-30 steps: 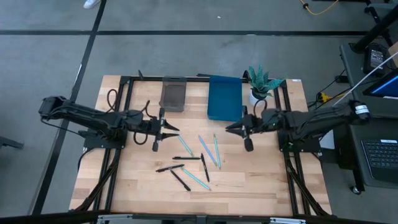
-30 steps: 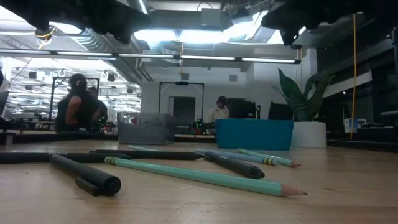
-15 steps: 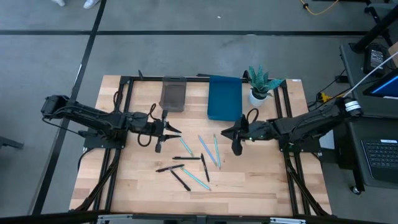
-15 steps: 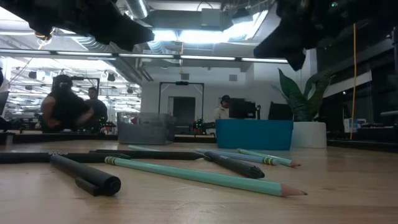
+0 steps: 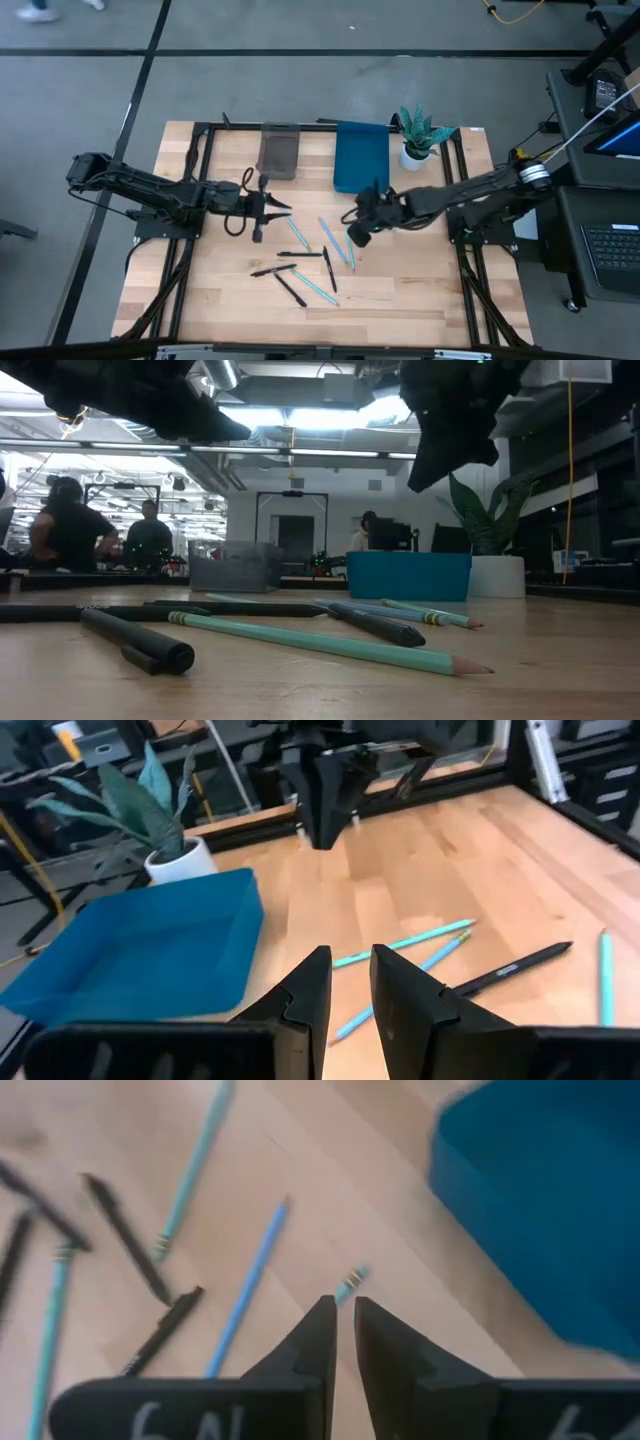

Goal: Sort pens & pencils
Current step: Put the light blue pencil into the blue bin

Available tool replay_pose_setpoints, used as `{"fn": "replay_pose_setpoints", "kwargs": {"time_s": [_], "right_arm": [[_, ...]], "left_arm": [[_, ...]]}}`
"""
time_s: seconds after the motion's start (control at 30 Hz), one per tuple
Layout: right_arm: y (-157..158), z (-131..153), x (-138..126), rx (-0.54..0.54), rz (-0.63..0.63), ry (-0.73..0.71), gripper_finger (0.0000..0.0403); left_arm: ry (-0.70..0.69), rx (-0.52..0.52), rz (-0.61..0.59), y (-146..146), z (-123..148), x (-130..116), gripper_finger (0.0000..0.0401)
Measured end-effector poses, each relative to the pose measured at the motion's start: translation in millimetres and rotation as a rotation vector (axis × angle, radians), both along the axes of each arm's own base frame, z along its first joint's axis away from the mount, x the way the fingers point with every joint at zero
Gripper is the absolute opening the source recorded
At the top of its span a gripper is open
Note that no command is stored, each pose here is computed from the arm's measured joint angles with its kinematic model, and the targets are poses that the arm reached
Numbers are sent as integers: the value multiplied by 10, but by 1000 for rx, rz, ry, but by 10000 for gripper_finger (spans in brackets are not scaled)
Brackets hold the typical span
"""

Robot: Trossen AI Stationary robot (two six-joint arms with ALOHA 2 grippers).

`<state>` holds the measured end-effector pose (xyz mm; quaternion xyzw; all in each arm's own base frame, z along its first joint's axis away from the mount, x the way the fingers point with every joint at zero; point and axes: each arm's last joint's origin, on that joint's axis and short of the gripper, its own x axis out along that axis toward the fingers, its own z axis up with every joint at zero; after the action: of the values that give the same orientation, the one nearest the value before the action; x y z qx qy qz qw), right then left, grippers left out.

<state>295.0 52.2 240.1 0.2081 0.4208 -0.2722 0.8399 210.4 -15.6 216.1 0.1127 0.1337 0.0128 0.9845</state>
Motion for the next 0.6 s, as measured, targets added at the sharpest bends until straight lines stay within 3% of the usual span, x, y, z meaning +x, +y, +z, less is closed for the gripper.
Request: {"fn": "replay_pose_setpoints", "kwargs": {"time_s": [0.17, 0.37, 0.6], "right_arm": [[31, -67, 145, 39, -97, 47, 44], [-17, -184, 241, 61, -33, 117, 44], [-67, -292, 300, 69, -54, 142, 44]], "left_arm": [[2, 17, 2, 2, -2, -1, 65], [3, 26, 0, 2, -1, -1, 69], [4, 50, -7, 2, -1, -1, 65]]}}
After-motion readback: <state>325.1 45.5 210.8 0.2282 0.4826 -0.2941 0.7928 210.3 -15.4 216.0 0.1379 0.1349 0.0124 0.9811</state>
